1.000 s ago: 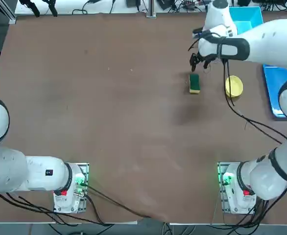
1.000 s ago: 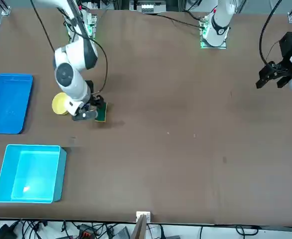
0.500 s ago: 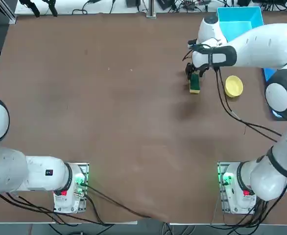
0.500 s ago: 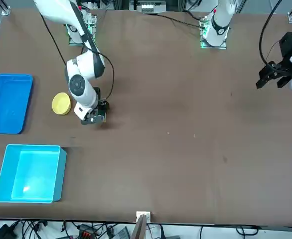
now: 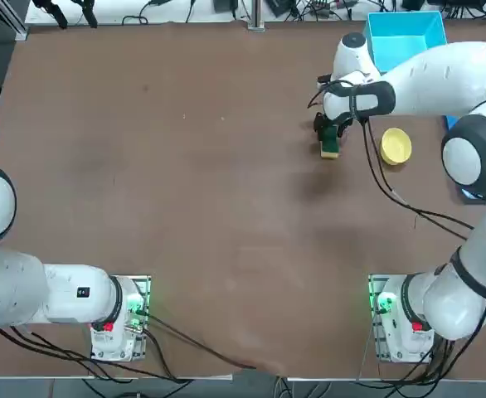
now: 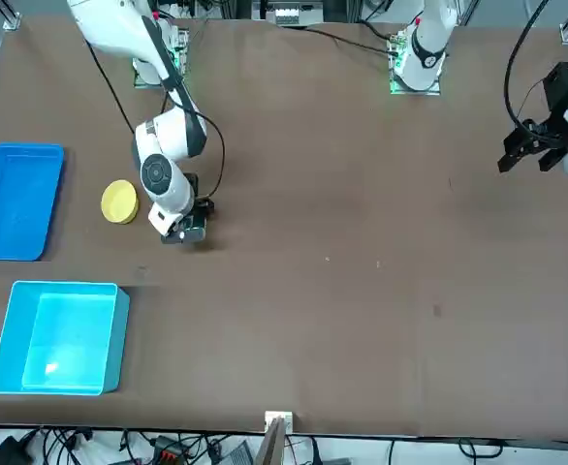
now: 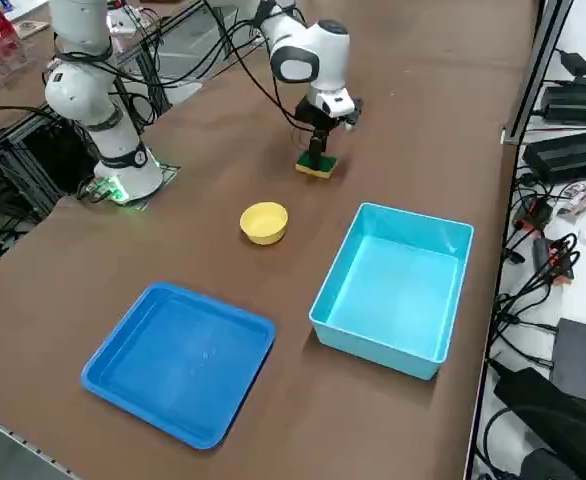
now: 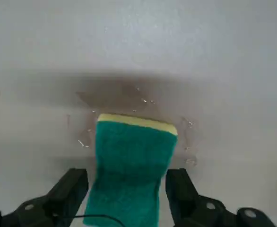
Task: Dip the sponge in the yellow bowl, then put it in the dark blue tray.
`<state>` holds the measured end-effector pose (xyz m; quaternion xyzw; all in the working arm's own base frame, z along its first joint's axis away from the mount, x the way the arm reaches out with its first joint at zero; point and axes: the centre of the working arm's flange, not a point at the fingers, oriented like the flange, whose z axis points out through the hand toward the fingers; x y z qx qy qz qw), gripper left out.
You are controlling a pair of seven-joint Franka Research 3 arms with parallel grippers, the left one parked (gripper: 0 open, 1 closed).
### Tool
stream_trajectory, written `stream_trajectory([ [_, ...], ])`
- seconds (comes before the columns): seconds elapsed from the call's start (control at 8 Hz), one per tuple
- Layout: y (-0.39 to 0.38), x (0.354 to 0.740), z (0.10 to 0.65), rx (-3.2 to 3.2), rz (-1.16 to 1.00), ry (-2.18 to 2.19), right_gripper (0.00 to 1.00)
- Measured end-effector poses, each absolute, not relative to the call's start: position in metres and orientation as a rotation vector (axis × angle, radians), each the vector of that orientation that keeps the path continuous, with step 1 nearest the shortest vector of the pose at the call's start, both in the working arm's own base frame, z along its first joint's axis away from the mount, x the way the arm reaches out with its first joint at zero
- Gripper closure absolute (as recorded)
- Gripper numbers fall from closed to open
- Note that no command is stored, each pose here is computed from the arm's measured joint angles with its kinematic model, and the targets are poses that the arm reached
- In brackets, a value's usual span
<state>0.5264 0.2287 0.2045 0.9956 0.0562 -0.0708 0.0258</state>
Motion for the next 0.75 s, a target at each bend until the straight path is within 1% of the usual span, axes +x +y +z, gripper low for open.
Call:
stream_trajectory([
  [0.62, 0.228, 0.523, 0.184, 3.066, -0.246, 0.126, 0.01],
  [0.75, 0.228, 0.522, 0.18, 3.064, -0.252, 0.123, 0.03],
])
